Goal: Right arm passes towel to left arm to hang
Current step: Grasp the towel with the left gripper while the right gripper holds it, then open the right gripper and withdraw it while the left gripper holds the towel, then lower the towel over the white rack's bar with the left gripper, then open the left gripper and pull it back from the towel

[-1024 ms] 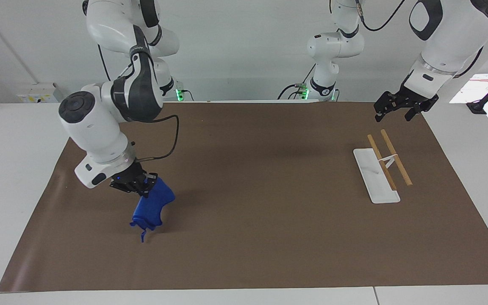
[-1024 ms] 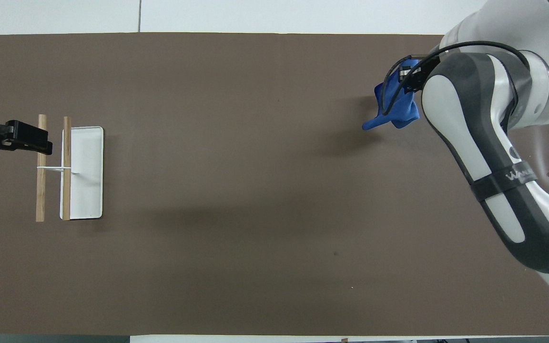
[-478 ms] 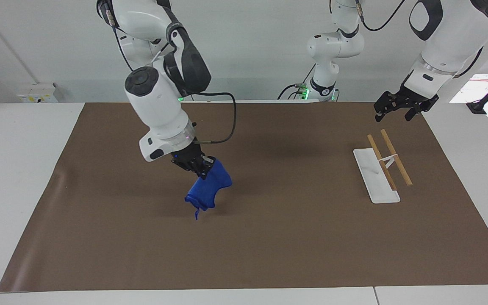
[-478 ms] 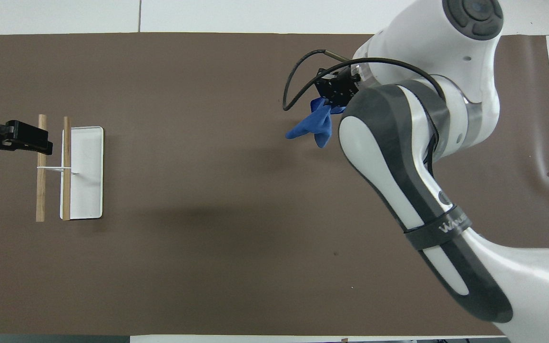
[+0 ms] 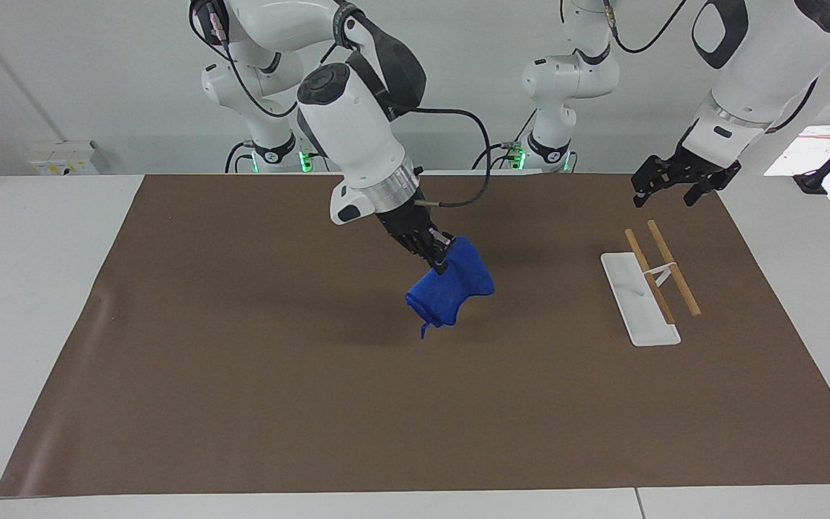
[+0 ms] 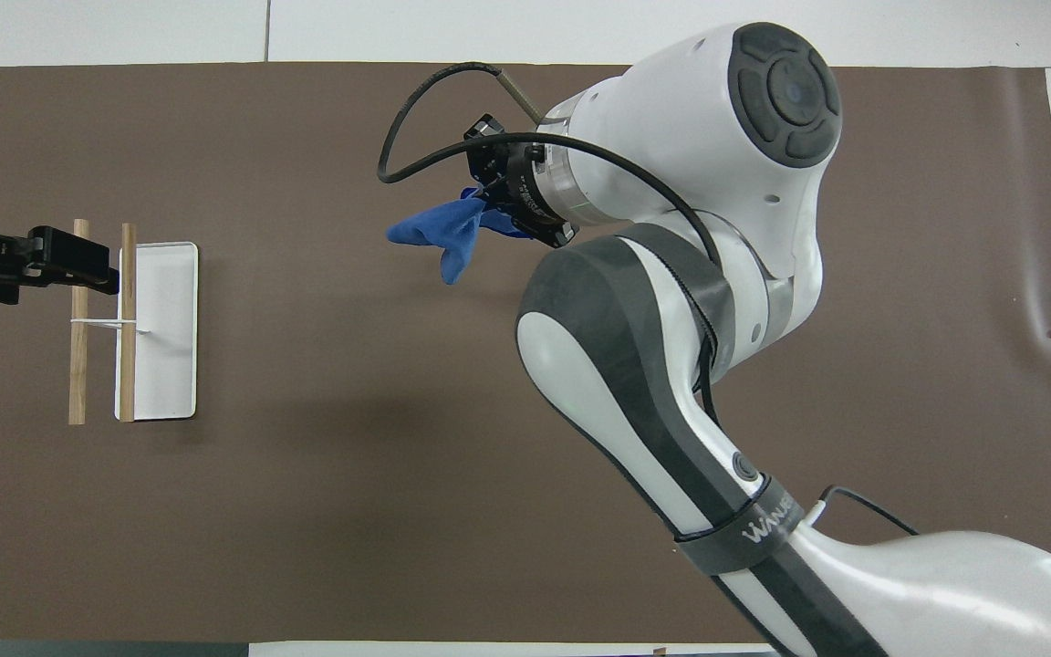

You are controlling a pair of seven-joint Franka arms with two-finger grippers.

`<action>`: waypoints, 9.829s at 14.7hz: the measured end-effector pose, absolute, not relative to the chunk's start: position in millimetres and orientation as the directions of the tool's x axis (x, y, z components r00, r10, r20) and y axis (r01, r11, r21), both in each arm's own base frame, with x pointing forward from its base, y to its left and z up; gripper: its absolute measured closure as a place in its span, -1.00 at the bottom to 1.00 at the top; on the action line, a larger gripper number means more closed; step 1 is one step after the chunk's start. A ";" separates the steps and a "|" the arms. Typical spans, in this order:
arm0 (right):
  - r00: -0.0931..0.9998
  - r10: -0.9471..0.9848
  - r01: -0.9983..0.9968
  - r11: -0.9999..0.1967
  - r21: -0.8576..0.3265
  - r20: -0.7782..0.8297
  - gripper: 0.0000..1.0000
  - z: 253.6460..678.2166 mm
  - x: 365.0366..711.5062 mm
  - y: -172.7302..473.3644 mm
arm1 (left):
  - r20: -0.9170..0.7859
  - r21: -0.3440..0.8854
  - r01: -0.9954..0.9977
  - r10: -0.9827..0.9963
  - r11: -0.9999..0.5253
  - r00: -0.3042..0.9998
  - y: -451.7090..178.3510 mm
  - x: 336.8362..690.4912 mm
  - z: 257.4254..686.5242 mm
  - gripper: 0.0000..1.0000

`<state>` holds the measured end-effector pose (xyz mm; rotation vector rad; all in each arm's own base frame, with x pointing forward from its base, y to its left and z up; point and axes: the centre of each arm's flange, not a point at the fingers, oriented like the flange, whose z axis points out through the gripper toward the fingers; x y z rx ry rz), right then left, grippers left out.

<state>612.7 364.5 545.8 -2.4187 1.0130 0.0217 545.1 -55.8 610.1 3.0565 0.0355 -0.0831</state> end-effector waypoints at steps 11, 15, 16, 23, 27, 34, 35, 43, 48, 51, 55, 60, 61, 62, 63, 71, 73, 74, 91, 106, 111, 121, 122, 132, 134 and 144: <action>0.619 -0.719 -0.752 -0.427 -0.502 -0.317 0.92 540.5 582.9 434.2 | -0.284 0.336 0.677 0.615 -0.655 0.736 -115.0 560.0 536.3 -1.00; 0.607 -0.721 -0.763 -0.410 -0.500 -0.335 0.92 541.1 583.2 434.1 | -0.358 0.359 0.767 0.680 -0.532 0.640 -120.4 568.8 504.8 -1.00; 0.598 -0.723 -0.769 -0.398 -0.500 -0.345 0.92 541.7 583.2 434.4 | -0.375 0.356 0.777 0.683 -0.519 0.627 -123.8 571.7 495.2 -1.00; 0.597 -0.720 -0.770 -0.389 -0.506 -0.354 0.92 542.9 581.3 437.7 | -0.436 0.356 0.822 0.699 -0.444 0.566 -140.6 582.5 469.6 -0.89; 0.597 -0.720 -0.770 -0.389 -0.506 -0.354 0.92 543.0 581.4 437.7 | -0.436 0.356 0.825 0.704 -0.438 0.561 -144.6 582.3 470.3 0.04; 0.597 -0.720 -0.770 -0.389 -0.506 -0.354 0.92 543.0 581.4 437.7 | -0.432 0.364 0.825 0.706 -0.433 0.561 -142.6 583.0 475.1 0.95; 0.597 -0.720 -0.770 -0.389 -0.506 -0.354 0.92 543.0 581.4 437.7 | -0.430 0.368 0.823 0.706 -0.432 0.563 -142.6 582.8 477.9 0.95; 0.594 -0.723 -0.771 -0.386 -0.506 -0.354 0.92 543.1 583.1 435.5 | -0.398 0.402 0.802 0.705 -0.442 0.588 -141.9 580.8 498.9 0.95; 0.592 -0.725 -0.772 -0.384 -0.507 -0.353 0.42 543.0 584.3 433.8 | -0.337 0.422 0.776 0.714 -0.468 0.614 -139.1 582.2 513.2 0.95; 0.603 -0.737 -0.758 -0.409 -0.508 -0.306 -0.28 542.4 589.7 425.6 | -0.317 0.438 0.759 0.708 -0.481 0.631 -138.7 582.2 520.3 0.95; 0.774 -0.631 -0.584 -0.683 -0.439 -0.048 -1.00 530.2 598.8 399.9 | -0.216 0.457 0.710 0.708 -0.535 0.672 -129.4 581.0 540.4 0.95; 0.942 -0.328 -0.304 -0.924 -0.230 0.071 -1.00 518.7 649.4 259.7 | 0.018 0.393 0.619 0.679 -0.680 0.734 -88.8 588.5 553.7 0.95; 0.957 -0.280 -0.261 -0.945 -0.197 0.071 -1.00 521.4 655.9 225.9 | 0.045 0.381 0.603 0.666 -0.701 0.745 -76.9 590.2 553.4 0.95; 0.968 -0.244 -0.230 -0.958 -0.172 0.064 -1.00 525.3 659.9 193.7 | 0.078 0.364 0.588 0.652 -0.723 0.754 -64.8 591.7 552.9 0.95; 0.973 -0.223 -0.212 -0.966 -0.149 0.058 -1.00 530.4 662.0 163.4 | 0.120 0.341 0.573 0.639 -0.745 0.759 -52.2 593.4 552.6 0.95; 0.990 -0.128 -0.129 -0.992 -0.009 -0.053 -1.00 582.9 624.9 1.1 | 0.378 0.305 0.434 0.526 -0.848 0.762 16.8 587.9 541.8 0.95; 0.990 -0.129 -0.130 -0.991 -0.010 -0.061 -1.00 601.6 607.4 -16.3 | 0.406 0.301 0.422 0.515 -0.855 0.755 27.1 580.7 551.3 0.95; 0.989 -0.135 -0.135 -0.991 -0.009 -0.065 -1.00 607.3 598.5 -21.6 | 0.417 0.294 0.416 0.507 -0.860 0.754 30.9 576.4 555.9 0.95; 0.989 -0.138 -0.139 -0.990 -0.006 -0.046 -1.00 621.4 524.9 -76.6 | 0.467 0.036 0.170 0.167 -0.985 0.869 87.7 516.7 517.8 0.95; 0.986 -0.160 -0.161 -0.987 -0.017 -0.055 -1.00 610.7 530.0 -87.5 | 0.347 -0.042 0.051 0.034 -0.998 0.937 137.0 502.0 482.6 0.95; 0.986 -0.159 -0.160 -0.987 -0.017 -0.055 -1.00 610.6 530.1 -87.0 | 0.307 -0.031 0.054 0.042 -0.998 0.951 142.6 506.9 459.3 0.95; 0.986 -0.159 -0.160 -0.987 -0.017 -0.055 -1.00 610.5 530.1 -87.0 | 0.244 -0.016 0.067 0.061 -0.998 0.968 162.7 511.0 417.1 0.95; 0.986 -0.159 -0.160 -0.987 -0.017 -0.055 -1.00 610.5 530.1 -87.0 | 0.241 -0.016 0.068 0.062 -0.998 0.968 163.2 512.0 413.4 0.95; 0.986 -0.159 -0.160 -0.987 -0.017 -0.056 -1.00 610.5 530.1 -87.0 | 0.225 -0.011 0.066 0.062 -0.998 0.972 164.1 514.2 401.1 0.65; 0.986 -0.159 -0.160 -0.987 -0.017 -0.056 -1.00 610.5 530.1 -87.0 | 0.225 -0.011 0.066 0.062 -0.998 0.972 164.1 514.2 401.1 0.18; 0.986 -0.159 -0.160 -0.987 -0.017 -0.056 -1.00 610.5 530.1 -87.0 | 0.205 0.008 -0.020 -0.018 -1.000 0.979 117.6 551.8 477.5 -1.00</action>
